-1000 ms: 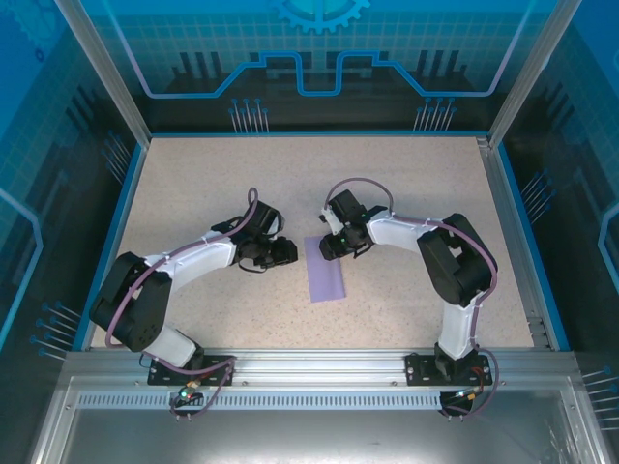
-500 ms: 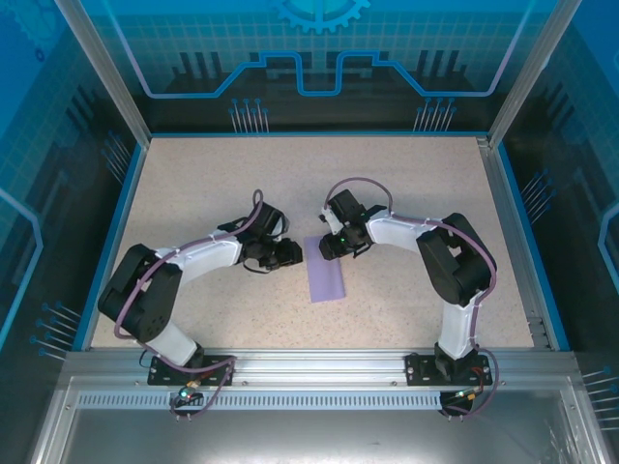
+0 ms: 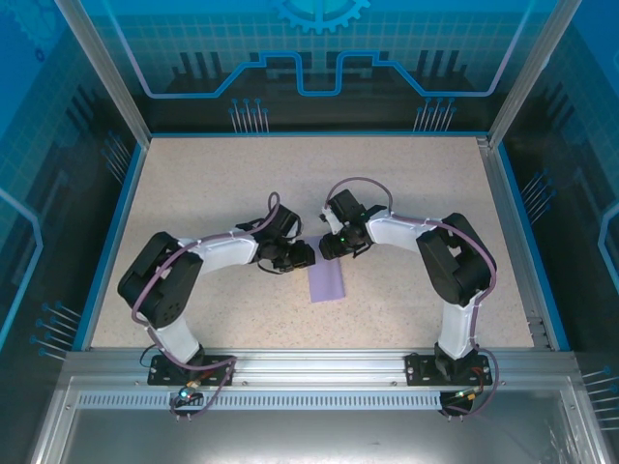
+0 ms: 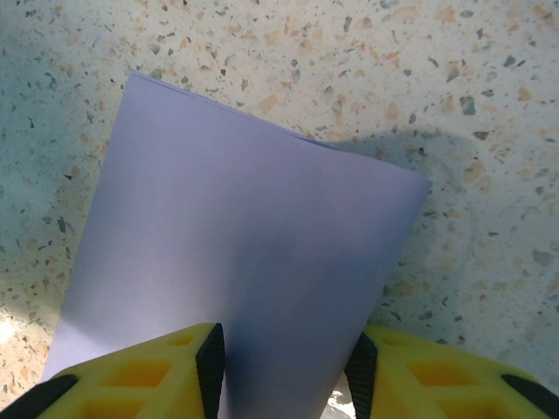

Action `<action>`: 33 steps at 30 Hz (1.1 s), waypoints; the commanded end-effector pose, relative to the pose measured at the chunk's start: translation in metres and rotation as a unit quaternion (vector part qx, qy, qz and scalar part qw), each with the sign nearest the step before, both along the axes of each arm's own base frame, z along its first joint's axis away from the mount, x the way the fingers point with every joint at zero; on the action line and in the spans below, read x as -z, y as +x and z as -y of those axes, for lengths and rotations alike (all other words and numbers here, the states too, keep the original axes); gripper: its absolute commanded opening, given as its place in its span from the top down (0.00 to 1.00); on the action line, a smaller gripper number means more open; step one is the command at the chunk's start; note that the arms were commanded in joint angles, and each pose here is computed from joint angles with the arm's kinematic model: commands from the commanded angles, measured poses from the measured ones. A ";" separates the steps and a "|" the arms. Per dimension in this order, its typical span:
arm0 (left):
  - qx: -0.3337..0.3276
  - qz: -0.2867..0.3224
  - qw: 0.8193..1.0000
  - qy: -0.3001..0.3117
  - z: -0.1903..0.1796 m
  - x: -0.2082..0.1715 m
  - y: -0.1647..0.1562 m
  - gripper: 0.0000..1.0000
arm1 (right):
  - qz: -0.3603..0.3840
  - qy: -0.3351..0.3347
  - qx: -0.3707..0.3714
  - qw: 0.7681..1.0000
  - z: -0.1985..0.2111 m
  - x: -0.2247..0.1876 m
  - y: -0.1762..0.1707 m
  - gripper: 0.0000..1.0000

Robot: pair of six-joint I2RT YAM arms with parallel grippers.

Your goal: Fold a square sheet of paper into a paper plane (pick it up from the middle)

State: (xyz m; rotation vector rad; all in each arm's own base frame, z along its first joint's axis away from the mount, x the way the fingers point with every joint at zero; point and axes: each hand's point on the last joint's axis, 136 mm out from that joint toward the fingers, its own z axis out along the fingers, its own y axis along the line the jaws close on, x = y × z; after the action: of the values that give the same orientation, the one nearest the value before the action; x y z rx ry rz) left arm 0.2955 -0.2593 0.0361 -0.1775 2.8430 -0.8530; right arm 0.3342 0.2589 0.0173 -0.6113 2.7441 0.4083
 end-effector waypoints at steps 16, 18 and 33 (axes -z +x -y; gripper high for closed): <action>0.012 -0.024 1.000 0.004 0.015 0.026 -0.001 0.79 | -0.016 -0.004 0.001 1.000 -0.004 0.015 -0.010 0.56; 0.012 -0.028 0.999 0.013 0.011 0.032 -0.003 0.79 | -0.013 -0.003 0.003 1.000 -0.004 0.013 -0.009 0.56; 0.025 -0.045 0.996 0.071 -0.008 0.055 -0.015 0.80 | 0.021 0.034 0.044 0.998 0.018 -0.029 -0.001 0.43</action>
State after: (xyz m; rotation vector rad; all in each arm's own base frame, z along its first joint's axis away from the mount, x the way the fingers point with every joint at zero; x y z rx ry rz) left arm 0.2968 -0.2725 0.0133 -0.1269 2.8773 -0.8483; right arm 0.3302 0.2505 0.0260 -0.5292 2.7271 0.4389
